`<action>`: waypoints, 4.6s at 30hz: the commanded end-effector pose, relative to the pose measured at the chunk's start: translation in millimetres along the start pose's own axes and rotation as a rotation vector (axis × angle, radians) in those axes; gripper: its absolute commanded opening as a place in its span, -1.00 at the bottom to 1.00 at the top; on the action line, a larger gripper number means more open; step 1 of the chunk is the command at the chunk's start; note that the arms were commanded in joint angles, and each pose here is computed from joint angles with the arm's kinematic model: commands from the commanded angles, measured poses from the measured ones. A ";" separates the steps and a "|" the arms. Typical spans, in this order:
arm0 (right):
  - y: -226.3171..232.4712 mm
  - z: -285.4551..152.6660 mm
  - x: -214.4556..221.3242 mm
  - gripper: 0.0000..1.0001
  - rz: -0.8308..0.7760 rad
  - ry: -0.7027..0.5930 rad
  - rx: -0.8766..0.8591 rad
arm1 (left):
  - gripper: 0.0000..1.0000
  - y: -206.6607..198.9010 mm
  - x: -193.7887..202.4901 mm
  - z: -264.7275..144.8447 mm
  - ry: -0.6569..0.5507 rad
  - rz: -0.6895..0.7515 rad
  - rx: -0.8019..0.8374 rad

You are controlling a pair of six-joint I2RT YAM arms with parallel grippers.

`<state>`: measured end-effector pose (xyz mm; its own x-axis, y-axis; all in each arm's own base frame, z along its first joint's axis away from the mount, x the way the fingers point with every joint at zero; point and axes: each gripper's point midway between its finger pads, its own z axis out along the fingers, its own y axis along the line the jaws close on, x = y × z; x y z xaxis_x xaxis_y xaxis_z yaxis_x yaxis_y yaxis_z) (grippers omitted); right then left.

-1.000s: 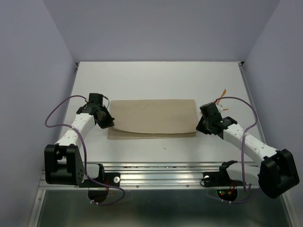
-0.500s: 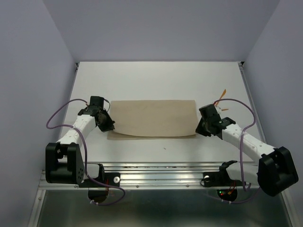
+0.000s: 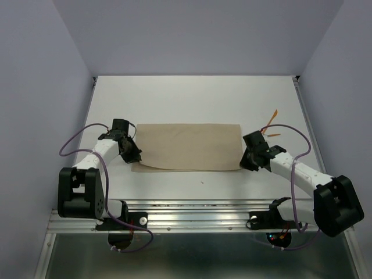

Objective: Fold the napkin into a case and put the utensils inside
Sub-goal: Fold and flatten the napkin at the center of the board, then smooth out the rectangle-folded napkin at the center of the board.

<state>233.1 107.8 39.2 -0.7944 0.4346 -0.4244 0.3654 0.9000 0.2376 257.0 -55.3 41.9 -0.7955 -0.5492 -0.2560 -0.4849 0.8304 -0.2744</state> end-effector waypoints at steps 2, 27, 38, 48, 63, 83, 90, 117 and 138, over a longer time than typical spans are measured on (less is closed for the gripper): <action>4.3 2.3 -1.4 -0.85 -0.012 -0.010 -0.018 | -0.89 5.9 2.3 3.1 0.019 0.000 -0.029; 18.3 -19.0 -36.0 -0.15 -0.075 -0.090 -0.017 | 0.15 14.0 -26.7 -14.2 -0.110 -0.016 -0.118; 43.3 -9.7 -25.5 -0.29 -0.140 -0.018 -0.096 | -0.13 24.6 -5.8 15.9 -0.027 -0.056 -0.148; 44.9 25.2 -13.6 -0.37 -0.135 0.028 -0.056 | -0.71 28.5 3.1 28.7 0.010 -0.059 -0.157; 53.5 80.7 -88.5 -0.47 -0.198 -0.077 0.098 | -0.67 2.0 -12.4 18.1 -0.004 -0.001 -0.068; 76.4 20.7 -98.7 -0.28 -0.165 -0.121 -0.068 | -1.00 2.4 -9.4 -0.3 -0.033 -0.018 -0.048; 60.9 28.0 -93.8 -0.19 -0.167 -0.118 -0.003 | -1.00 -4.0 -19.3 -18.8 -0.076 -0.017 -0.029; 34.0 65.3 -93.0 -0.40 -0.030 -0.035 -0.024 | -1.00 -4.8 -11.5 -11.2 -0.049 -0.014 -0.008; 40.7 44.8 -118.5 -0.78 -0.048 -0.124 -0.034 | -1.00 -6.3 -13.6 -9.2 -0.047 -0.007 -0.007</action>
<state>345.6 93.5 37.1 -0.7812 0.3972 -0.4816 0.3289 0.9176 0.2233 262.3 -50.9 50.1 -0.7728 -0.5701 -0.2789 -0.5099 0.8194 -0.2621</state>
